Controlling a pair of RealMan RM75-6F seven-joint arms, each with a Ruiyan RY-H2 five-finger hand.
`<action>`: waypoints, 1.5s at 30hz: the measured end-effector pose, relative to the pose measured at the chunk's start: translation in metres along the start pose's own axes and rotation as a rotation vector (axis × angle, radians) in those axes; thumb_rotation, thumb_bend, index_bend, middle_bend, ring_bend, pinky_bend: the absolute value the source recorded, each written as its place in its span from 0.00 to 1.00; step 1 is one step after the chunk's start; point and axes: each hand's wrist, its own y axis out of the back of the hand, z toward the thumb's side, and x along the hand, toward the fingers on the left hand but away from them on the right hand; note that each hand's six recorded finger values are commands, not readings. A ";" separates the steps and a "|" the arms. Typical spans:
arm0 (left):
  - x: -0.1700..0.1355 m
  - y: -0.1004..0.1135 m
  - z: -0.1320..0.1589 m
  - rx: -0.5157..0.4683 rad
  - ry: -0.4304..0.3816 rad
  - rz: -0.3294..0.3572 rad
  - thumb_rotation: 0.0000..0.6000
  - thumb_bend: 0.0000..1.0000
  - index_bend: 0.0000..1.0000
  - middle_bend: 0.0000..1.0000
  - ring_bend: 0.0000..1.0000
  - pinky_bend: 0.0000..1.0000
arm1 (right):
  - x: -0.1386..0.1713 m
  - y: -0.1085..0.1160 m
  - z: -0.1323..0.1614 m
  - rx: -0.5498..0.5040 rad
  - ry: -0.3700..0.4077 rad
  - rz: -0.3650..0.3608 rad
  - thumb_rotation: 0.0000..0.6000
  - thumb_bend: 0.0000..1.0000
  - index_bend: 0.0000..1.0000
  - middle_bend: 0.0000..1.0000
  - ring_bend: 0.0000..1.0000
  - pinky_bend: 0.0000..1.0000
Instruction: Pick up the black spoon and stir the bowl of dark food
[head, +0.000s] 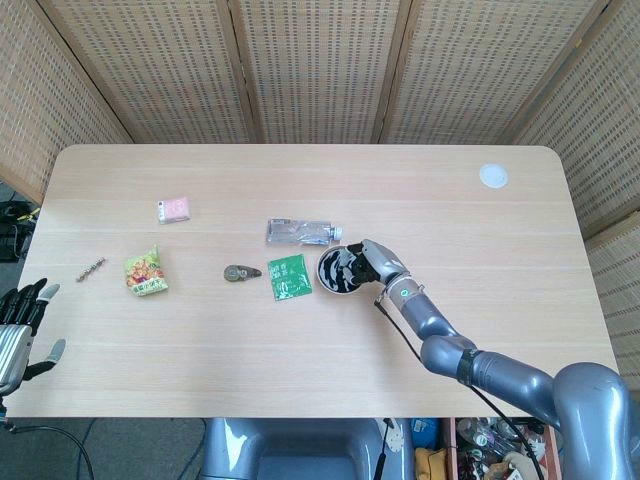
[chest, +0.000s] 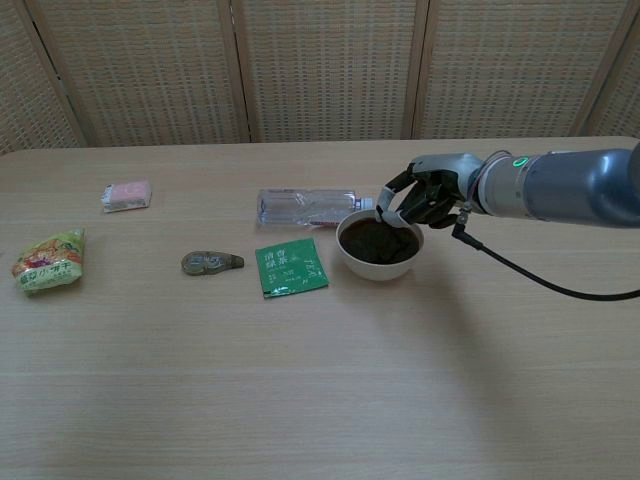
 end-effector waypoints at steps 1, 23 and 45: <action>0.000 0.000 0.000 0.000 0.000 0.000 1.00 0.39 0.00 0.00 0.00 0.00 | 0.000 0.001 0.000 -0.001 0.001 -0.002 1.00 0.09 0.57 0.95 0.97 1.00; -0.001 0.004 0.001 0.002 -0.002 0.009 1.00 0.39 0.00 0.00 0.00 0.00 | 0.013 0.019 0.001 -0.044 0.022 -0.025 0.86 0.00 0.50 0.94 0.97 1.00; -0.002 0.010 0.000 -0.008 0.001 0.034 1.00 0.39 0.00 0.00 0.00 0.00 | 0.100 0.096 -0.040 -0.112 0.077 -0.343 1.00 0.34 0.51 0.54 0.55 0.86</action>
